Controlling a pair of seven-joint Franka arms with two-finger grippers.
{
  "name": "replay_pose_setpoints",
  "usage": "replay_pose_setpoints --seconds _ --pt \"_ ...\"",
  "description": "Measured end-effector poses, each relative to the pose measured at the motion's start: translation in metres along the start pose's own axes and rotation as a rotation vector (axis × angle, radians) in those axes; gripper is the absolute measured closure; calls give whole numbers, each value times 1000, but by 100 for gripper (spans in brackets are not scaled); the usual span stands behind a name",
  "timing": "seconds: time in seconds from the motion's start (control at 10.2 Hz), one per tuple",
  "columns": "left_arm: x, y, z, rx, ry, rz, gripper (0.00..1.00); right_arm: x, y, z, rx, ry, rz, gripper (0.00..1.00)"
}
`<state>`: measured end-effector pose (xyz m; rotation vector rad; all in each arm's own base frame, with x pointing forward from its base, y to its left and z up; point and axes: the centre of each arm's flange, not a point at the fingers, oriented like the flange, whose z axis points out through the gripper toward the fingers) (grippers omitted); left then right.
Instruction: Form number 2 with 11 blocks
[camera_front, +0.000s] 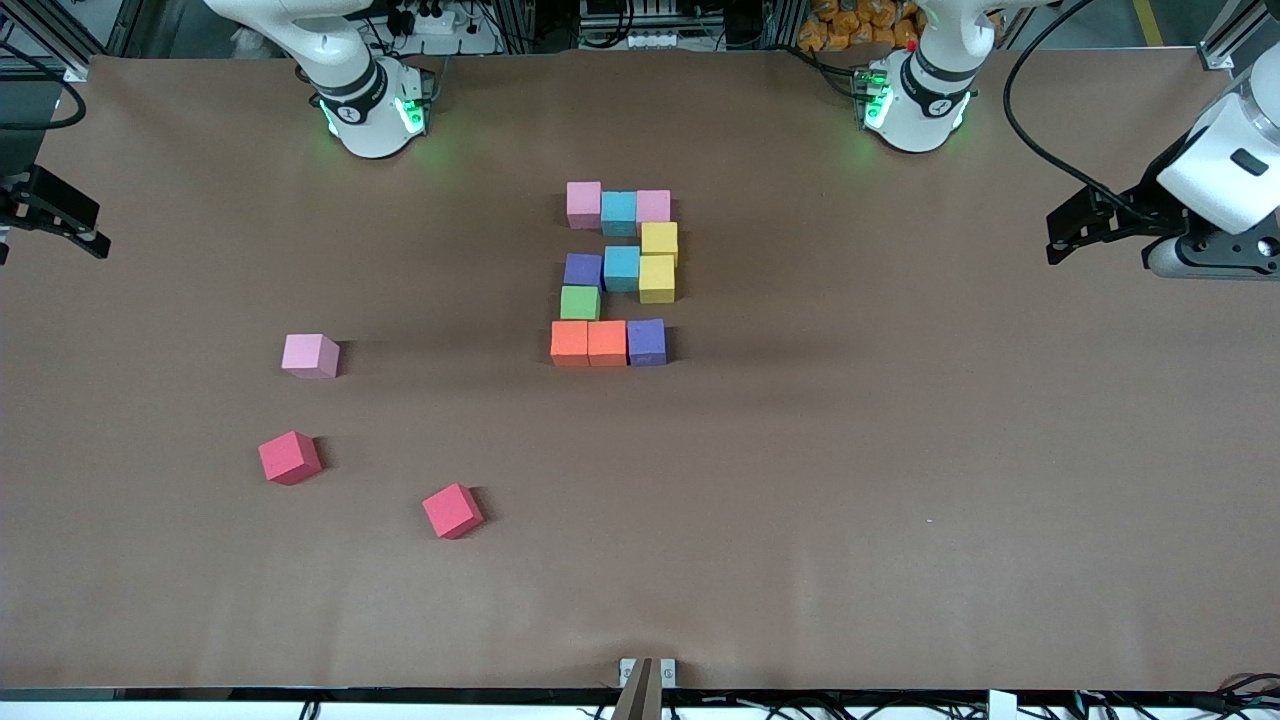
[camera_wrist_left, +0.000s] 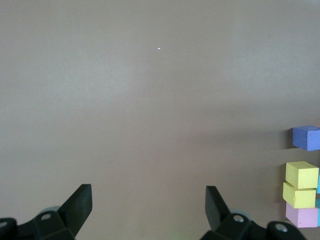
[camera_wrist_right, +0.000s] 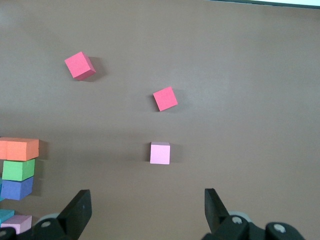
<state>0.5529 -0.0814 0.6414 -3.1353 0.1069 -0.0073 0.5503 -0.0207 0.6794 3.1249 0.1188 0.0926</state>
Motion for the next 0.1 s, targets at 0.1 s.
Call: replay_pose_setpoints --seconds 0.1 --pt "0 0 0 0 0 0 0 0 0 0 0 -1 0 0"
